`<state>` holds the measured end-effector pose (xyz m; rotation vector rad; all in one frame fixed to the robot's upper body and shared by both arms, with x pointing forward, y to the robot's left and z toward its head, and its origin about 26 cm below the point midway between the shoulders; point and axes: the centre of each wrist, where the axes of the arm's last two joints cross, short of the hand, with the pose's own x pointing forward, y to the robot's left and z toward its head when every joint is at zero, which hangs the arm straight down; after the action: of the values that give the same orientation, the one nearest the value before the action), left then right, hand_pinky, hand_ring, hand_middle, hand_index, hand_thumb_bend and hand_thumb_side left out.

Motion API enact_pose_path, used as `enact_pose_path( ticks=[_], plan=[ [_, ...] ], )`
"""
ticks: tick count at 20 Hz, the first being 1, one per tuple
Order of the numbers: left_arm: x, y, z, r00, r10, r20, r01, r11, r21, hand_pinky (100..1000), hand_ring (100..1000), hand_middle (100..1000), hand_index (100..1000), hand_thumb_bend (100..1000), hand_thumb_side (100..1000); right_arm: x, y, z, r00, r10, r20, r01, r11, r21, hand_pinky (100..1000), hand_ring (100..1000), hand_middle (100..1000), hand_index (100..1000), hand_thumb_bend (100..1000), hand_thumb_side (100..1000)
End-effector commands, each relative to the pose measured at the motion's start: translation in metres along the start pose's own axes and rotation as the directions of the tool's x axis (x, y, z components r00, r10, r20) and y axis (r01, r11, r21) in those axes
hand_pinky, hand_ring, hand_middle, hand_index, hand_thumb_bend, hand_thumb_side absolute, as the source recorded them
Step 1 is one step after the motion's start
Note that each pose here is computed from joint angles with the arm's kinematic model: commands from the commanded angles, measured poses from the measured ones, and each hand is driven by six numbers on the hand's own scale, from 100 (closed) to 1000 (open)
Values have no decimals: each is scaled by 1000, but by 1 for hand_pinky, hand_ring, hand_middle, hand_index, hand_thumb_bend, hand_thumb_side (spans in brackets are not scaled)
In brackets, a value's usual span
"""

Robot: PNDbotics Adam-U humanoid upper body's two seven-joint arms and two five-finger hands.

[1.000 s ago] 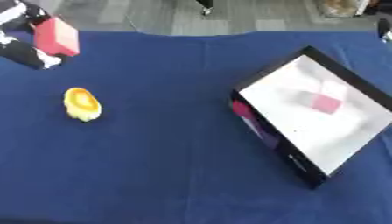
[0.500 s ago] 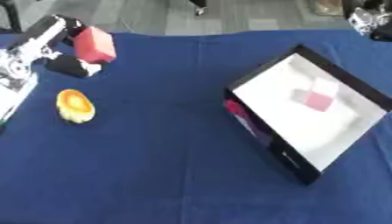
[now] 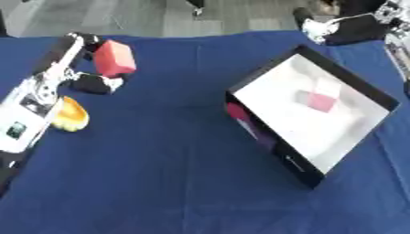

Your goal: Pick up the objects with one hand, pass them to the other hand, and then place them into the box on the other side of the table.

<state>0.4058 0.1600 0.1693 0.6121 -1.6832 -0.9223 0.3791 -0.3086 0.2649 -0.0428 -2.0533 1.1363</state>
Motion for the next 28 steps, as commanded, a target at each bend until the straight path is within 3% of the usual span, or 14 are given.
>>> enact_pose_path(
  ticks=[1, 16, 28],
  plan=[
    [7, -1, -1, 999, 28, 38, -30, 999, 45, 748, 727, 527, 530, 100, 101, 4, -4, -6, 998, 56, 14, -56, 998, 35, 1000, 1000, 1000, 1000, 100, 100],
    [28, -20, 2, 970, 121, 210, -141, 987, 83, 748, 725, 520, 530, 100, 173, -3, 13, -30, 992, 114, 49, -121, 978, 171, 1000, 1000, 1000, 1000, 100, 100],
    [44, -42, 2, 953, 168, 252, -185, 982, 47, 745, 716, 518, 529, 100, 193, -1, 28, -48, 986, 133, 98, -153, 960, 235, 1000, 1000, 1000, 1000, 100, 100]
  ],
)
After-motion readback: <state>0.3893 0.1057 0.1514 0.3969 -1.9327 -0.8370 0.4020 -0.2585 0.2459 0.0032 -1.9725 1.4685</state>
